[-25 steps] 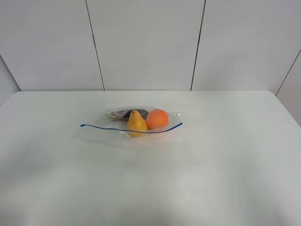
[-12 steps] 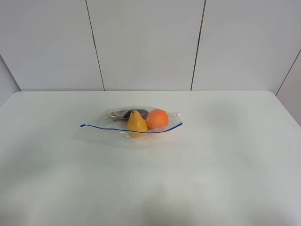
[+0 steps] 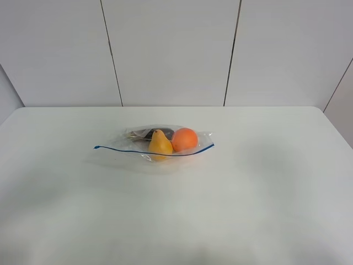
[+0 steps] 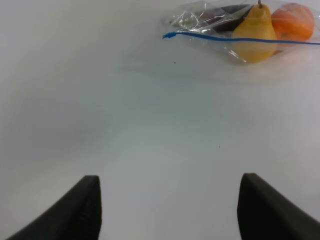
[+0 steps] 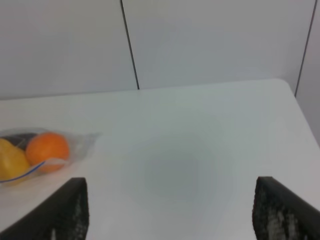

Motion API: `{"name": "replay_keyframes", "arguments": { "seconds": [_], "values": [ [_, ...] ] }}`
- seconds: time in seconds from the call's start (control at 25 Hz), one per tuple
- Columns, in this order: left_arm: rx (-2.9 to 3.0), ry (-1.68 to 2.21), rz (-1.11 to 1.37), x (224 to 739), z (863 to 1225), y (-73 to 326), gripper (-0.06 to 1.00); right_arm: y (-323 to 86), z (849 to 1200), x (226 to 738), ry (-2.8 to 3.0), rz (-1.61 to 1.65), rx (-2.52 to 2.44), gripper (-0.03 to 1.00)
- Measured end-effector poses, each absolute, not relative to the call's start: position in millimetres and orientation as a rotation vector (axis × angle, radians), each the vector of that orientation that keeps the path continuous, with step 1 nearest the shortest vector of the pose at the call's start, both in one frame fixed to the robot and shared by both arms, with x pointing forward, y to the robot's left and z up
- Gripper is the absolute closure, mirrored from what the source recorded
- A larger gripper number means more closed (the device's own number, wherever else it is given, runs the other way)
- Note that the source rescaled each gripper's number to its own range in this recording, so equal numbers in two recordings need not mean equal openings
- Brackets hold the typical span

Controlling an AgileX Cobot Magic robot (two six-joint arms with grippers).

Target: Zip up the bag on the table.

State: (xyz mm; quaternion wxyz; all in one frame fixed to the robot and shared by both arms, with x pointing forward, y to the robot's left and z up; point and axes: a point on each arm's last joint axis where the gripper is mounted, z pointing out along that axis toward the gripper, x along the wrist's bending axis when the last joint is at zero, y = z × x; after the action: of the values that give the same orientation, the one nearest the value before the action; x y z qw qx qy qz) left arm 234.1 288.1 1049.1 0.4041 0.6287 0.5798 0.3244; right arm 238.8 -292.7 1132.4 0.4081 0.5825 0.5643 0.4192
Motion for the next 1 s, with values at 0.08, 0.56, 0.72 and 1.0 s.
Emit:
{"name": "replay_keyframes", "arguments": {
  "seconds": [0.08, 0.56, 0.72, 1.0],
  "values": [
    [1.587, 1.464, 0.819, 234.1, 1049.1, 288.1, 0.11, -291.9, 1122.5, 234.1, 1.426, 1.063, 1.471, -0.03],
    [1.587, 1.464, 0.819, 234.1, 1049.1, 288.1, 0.11, -289.9, 1079.6, 224.5, 1.43, 1.082, 1.483, -0.03],
    [1.587, 1.464, 0.819, 234.1, 1049.1, 288.1, 0.11, -290.1, 1071.3, 228.8, 1.451, 1.067, 1.507, -0.01],
    [1.587, 1.464, 0.819, 234.1, 1049.1, 288.1, 0.11, -290.5, 1059.4, 234.4, 1.481, 1.044, 1.54, 0.01]
  ]
}}
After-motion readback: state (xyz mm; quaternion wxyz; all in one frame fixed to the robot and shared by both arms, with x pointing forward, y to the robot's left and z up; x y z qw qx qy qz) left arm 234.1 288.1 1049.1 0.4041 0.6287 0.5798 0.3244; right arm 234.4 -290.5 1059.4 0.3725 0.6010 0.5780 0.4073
